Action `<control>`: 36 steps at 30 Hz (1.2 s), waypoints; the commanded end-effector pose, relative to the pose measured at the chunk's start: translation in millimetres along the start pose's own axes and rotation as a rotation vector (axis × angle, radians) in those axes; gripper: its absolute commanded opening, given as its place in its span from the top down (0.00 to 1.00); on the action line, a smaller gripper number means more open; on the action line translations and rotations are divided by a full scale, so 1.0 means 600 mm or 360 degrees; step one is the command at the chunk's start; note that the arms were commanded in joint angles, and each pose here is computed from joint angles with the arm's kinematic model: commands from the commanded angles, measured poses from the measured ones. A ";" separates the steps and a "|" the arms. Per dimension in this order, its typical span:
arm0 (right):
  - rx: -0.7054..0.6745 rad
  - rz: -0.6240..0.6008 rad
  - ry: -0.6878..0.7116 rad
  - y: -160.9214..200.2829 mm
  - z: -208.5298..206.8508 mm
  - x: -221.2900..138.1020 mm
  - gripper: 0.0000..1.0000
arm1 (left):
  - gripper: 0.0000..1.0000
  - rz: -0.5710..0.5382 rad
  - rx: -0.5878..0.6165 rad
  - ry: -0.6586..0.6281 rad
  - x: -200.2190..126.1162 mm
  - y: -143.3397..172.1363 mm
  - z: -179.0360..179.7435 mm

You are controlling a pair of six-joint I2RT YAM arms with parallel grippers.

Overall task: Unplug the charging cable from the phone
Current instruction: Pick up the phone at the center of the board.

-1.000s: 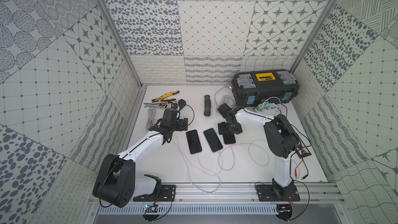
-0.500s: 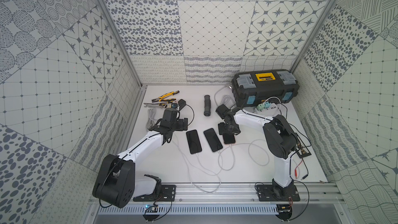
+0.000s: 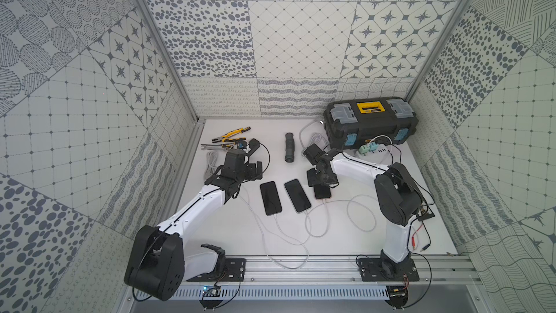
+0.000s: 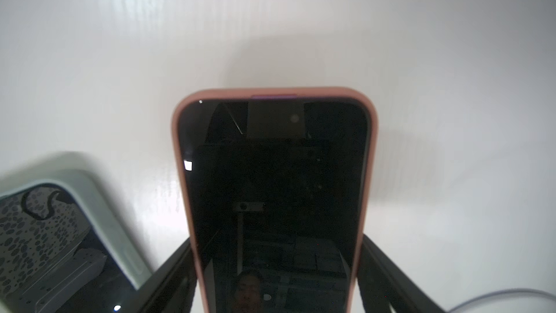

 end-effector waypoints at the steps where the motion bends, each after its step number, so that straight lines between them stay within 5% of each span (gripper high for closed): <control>1: -0.0029 -0.0182 -0.0091 -0.028 0.000 -0.064 0.33 | 0.02 -0.0023 -0.0033 0.0142 -0.020 -0.016 -0.024; 13: -0.0241 -0.0403 -0.0647 -0.043 0.035 -0.174 0.33 | 0.02 -0.0089 -0.0012 0.0648 -0.080 -0.061 -0.103; 23: -0.0481 -0.0519 -0.1301 -0.017 0.075 -0.259 0.33 | 0.02 -0.0017 0.0002 0.1377 -0.138 -0.086 -0.200; 36: -0.0624 -0.0571 -0.1887 0.014 0.093 -0.370 0.33 | 0.02 -0.0082 0.0005 0.1946 -0.216 -0.107 -0.254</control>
Point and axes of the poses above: each gripper's point midway between its finger pads, its own x axis out along the fingers, its own z axis along the line the jaws close on, y = z × x, the point moved 3 cm from there along -x, back along the fingers, and after that the axes turned 3 degrees about -x, right-handed, at the moved point
